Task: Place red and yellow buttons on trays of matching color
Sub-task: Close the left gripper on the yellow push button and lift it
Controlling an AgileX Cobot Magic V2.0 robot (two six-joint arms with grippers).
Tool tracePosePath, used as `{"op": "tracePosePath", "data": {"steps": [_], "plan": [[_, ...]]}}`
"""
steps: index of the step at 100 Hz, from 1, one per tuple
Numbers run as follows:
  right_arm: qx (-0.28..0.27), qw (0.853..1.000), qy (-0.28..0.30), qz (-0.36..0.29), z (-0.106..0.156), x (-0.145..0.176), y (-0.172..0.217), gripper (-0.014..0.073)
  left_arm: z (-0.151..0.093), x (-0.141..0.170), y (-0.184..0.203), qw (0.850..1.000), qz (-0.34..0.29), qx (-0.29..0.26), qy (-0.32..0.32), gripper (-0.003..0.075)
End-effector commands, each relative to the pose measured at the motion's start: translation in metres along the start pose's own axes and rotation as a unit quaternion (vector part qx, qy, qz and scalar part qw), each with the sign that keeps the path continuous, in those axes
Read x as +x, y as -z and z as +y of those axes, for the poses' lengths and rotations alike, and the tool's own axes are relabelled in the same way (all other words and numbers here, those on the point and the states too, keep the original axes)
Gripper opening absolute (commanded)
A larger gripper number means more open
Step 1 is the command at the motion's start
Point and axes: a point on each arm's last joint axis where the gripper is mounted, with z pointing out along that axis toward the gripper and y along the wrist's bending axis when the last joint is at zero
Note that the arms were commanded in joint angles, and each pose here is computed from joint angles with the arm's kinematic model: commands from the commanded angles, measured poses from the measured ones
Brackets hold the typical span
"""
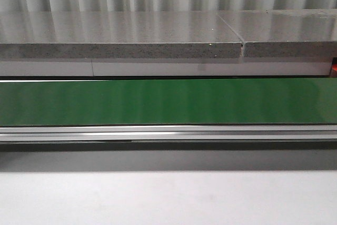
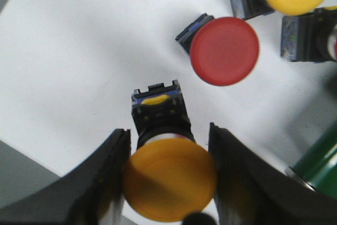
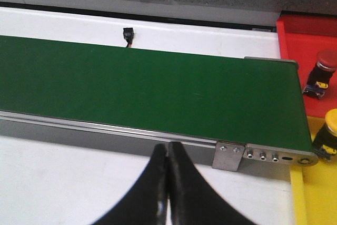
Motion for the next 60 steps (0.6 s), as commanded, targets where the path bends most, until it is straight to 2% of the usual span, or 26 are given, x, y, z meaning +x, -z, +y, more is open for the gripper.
{"op": "tracePosePath", "data": {"steps": [1, 29, 50, 60], "plan": [[0.005, 0.999, 0.007, -0.044, -0.001, -0.013, 0.003, -0.0072, -0.012, 0.006, 0.037, 0.999, -0.049, 0.011, -0.022, 0.0228], [0.005, 0.999, 0.007, -0.044, -0.001, -0.013, 0.003, -0.0072, -0.056, 0.018, 0.064, 0.993, -0.063, 0.03, -0.095, 0.0228], [0.005, 0.999, 0.007, -0.044, -0.001, -0.013, 0.003, -0.0072, -0.091, 0.018, 0.082, 0.984, -0.088, 0.051, -0.148, 0.0228], [0.005, 0.999, 0.007, -0.044, -0.001, -0.013, 0.003, -0.0072, -0.103, 0.017, 0.081, 0.982, -0.074, 0.053, -0.166, 0.0228]]}}
